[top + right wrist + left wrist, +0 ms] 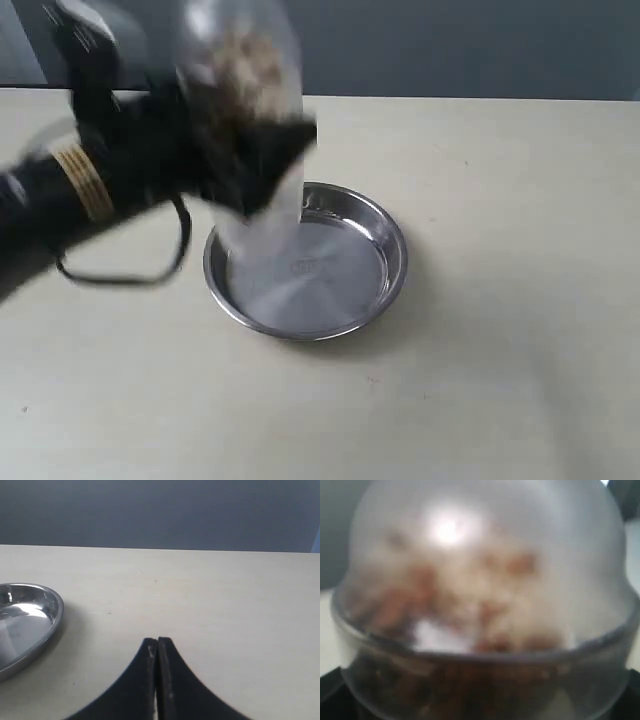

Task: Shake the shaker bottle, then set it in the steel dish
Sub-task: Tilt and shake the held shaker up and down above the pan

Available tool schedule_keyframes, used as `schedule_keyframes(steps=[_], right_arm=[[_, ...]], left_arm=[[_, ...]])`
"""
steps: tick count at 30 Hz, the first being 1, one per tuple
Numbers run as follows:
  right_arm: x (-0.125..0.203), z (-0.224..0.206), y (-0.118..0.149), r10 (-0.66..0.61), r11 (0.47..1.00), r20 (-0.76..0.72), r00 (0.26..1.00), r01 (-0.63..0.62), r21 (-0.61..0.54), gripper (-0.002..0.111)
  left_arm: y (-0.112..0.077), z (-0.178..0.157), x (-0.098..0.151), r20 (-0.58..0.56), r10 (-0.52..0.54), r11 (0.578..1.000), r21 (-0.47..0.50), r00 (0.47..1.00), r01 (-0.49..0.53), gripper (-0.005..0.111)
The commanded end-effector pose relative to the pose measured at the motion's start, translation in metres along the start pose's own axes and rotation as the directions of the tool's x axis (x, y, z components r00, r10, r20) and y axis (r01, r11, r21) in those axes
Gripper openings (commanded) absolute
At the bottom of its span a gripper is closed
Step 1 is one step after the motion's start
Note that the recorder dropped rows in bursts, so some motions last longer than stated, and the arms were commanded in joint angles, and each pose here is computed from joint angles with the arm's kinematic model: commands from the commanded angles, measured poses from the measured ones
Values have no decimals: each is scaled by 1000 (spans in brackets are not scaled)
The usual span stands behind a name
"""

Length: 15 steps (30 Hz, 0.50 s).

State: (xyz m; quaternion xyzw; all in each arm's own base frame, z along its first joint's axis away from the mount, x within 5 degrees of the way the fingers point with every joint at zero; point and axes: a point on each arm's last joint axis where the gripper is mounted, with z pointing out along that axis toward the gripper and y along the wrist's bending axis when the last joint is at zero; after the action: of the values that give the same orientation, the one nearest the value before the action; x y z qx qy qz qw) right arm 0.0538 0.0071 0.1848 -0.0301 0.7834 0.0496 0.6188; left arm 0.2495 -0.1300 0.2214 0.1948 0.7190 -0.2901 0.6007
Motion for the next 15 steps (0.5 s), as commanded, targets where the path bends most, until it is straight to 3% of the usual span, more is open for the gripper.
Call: schedule_keyframes(steps=[1, 3, 5, 7, 9, 11, 13, 15], right_arm=[[-1, 0, 0, -2, 1000, 15, 1000, 2, -3, -1], [-1, 0, 0, -2, 1000, 15, 1000, 2, -3, -1], [-1, 0, 0, -2, 1000, 15, 1000, 2, -3, -1], [-1, 0, 0, -2, 1000, 15, 1000, 2, -3, -1], [-1, 0, 0, -2, 1000, 15, 1000, 2, -3, -1], [-1, 0, 0, -2, 1000, 15, 1000, 2, -3, -1], [-1, 0, 0, -2, 1000, 15, 1000, 2, -3, -1], [-1, 0, 0, -2, 1000, 15, 1000, 2, -3, -1]], left_arm=[[-17, -13, -14, 154, -12, 992, 127, 988, -8, 0], [-28, -27, -60, 299, 47, 989, 123, 953, -87, 0], [-28, -38, -80, 275, 125, 990, 31, 953, -139, 0], [-12, -30, -53, 97, 102, 992, -85, 990, -93, 0], [0, -25, -15, -7, -7, 990, -138, 1000, 6, 0], [-8, -24, -10, 45, 13, 999, -34, 999, -12, 0], [-27, -29, -38, 207, 72, 987, 128, 976, -100, 0], [-35, -39, -77, 317, 57, 986, 129, 947, -103, 0]])
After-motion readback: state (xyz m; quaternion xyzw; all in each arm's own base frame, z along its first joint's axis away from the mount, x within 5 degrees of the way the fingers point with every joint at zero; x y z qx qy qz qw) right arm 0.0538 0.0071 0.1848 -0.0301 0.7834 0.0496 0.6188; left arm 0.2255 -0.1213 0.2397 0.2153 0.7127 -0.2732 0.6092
